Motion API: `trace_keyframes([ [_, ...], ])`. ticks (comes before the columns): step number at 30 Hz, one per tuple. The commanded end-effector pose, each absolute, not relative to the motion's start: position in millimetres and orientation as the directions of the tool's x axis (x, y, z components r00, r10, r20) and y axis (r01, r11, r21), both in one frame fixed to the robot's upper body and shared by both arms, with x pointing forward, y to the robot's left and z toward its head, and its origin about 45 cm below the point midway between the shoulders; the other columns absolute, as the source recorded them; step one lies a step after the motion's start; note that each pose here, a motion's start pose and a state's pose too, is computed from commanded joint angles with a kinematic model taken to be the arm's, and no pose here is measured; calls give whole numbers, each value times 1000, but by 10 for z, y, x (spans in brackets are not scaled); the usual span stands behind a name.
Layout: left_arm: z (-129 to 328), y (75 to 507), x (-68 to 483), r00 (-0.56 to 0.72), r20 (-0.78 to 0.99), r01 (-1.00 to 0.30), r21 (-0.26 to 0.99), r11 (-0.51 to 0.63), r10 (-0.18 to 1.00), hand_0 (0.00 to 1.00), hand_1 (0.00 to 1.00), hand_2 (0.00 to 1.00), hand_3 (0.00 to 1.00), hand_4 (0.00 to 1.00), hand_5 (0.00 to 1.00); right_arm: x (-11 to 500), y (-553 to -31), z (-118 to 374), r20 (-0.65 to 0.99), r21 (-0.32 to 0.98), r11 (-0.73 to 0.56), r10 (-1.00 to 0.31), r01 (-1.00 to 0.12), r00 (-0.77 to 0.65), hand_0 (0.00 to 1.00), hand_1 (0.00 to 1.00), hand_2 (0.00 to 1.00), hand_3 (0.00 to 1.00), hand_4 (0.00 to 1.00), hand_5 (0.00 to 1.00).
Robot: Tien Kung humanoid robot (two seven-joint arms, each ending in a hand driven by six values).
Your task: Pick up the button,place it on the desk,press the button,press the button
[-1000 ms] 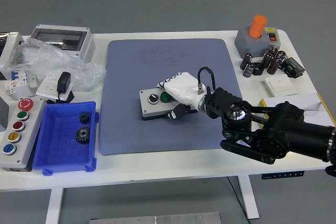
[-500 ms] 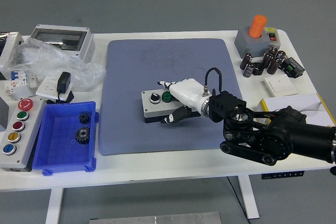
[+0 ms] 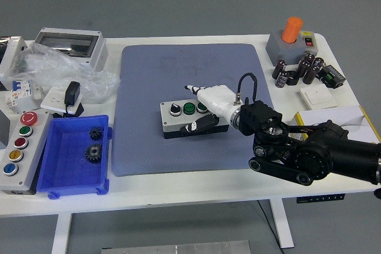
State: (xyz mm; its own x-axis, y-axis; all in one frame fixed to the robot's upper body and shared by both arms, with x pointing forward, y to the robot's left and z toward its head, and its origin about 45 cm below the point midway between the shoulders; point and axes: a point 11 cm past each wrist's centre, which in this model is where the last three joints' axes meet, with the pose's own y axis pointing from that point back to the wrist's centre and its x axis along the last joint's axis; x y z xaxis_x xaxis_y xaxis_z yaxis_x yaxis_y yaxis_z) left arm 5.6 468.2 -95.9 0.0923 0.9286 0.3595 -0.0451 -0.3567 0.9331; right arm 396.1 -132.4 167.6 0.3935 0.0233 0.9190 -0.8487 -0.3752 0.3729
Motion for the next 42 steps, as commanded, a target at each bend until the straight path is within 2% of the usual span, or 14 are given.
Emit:
trace_keyframes([
  [17, -962, 4676, 54, 90, 359, -50, 933, -355, 929, 619, 669, 598, 611, 702, 268, 3834, -1443, 1766, 896, 439, -313, 86, -842, 435, 685, 730, 881, 998, 998, 758],
  [31, -962, 4676, 53, 89, 360, -51, 933, -356, 929, 619, 669, 598, 614, 698, 264, 3762, -1458, 1830, 890, 449, -314, 71, -836, 451, 642, 707, 875, 998, 998, 780],
  [42, -962, 4677, 54, 87, 360, -53, 933, -357, 929, 619, 670, 598, 613, 698, 265, 3857, -1571, 2206, 954, 254, -330, -69, -909, 291, 642, 703, 874, 998, 998, 800],
])
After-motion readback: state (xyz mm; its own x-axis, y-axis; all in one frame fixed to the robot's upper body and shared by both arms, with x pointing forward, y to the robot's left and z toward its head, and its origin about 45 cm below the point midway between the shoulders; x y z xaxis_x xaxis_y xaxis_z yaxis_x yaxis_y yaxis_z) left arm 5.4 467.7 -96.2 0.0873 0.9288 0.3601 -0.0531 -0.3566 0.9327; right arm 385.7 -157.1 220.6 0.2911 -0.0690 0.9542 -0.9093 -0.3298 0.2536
